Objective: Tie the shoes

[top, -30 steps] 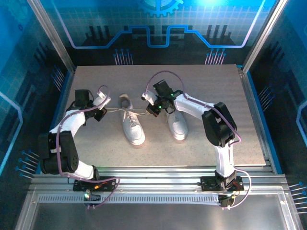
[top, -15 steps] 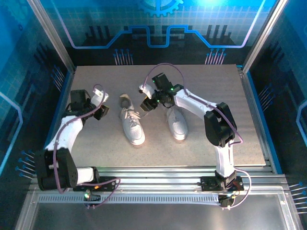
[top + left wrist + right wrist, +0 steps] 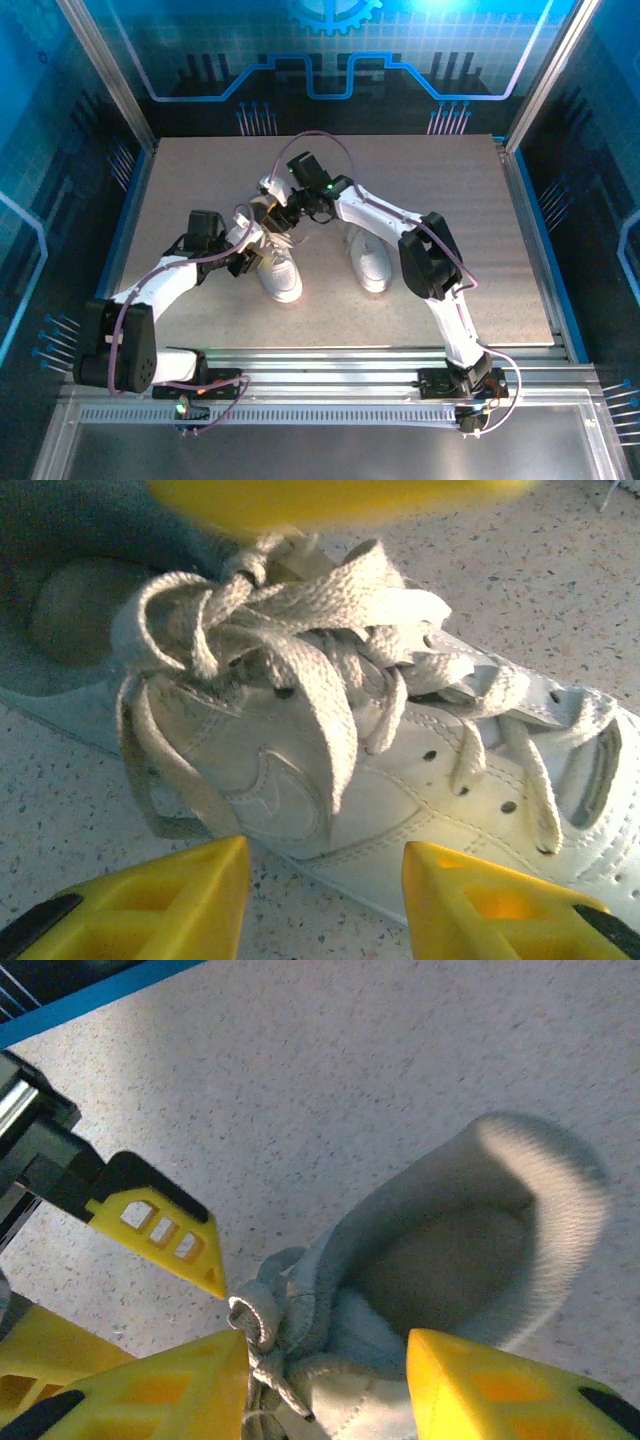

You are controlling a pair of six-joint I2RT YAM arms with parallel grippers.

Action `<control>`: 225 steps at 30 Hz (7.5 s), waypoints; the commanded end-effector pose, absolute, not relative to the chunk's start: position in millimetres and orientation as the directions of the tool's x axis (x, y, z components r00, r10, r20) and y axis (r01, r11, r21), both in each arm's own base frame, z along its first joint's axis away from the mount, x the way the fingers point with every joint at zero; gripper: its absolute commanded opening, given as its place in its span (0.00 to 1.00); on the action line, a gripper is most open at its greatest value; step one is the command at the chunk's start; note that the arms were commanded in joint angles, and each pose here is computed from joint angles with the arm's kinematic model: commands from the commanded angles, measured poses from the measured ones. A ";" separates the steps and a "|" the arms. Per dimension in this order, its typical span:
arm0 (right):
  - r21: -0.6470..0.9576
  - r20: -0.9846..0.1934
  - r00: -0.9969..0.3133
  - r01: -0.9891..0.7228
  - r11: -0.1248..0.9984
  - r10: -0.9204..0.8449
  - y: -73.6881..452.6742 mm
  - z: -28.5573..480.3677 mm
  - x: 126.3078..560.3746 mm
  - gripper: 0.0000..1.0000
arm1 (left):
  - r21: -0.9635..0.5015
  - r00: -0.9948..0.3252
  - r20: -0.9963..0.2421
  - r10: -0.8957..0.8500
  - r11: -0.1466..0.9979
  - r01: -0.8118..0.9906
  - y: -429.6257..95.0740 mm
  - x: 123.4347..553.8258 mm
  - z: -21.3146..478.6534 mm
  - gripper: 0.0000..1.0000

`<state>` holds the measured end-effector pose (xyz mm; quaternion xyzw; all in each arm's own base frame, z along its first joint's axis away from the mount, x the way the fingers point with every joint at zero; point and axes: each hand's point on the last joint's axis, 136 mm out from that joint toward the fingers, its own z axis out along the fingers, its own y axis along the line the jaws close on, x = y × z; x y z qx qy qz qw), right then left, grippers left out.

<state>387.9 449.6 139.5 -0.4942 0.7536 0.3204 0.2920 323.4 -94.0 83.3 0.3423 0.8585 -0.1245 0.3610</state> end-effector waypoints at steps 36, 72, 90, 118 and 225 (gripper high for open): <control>0.238 -0.756 -0.383 -0.916 0.323 -0.531 438.5 124.3 392.1 0.30 | 0.038 -0.475 -0.623 0.622 0.630 0.776 -99.8 281.0 88.9 0.00; 0.272 -0.810 -0.394 -0.909 0.317 -0.433 416.7 170.3 397.6 0.37 | 0.076 -0.476 -0.613 0.631 0.647 0.759 -89.6 277.6 99.8 0.00; 0.229 -0.770 -0.363 -0.925 0.303 -0.525 392.1 136.2 386.8 0.39 | 0.068 -0.562 -0.594 0.575 0.732 0.678 -63.5 277.5 97.6 0.00; 0.413 -0.679 -0.568 -0.819 0.398 -0.466 375.5 95.7 385.6 0.40 | 0.072 -0.660 -0.484 0.575 0.778 0.625 -45.0 262.3 72.2 0.00; 0.547 -0.509 -0.827 -0.524 0.653 -0.238 399.2 103.9 370.2 0.00 | 0.072 -0.285 -0.782 0.554 0.534 0.842 -85.7 342.3 98.4 0.60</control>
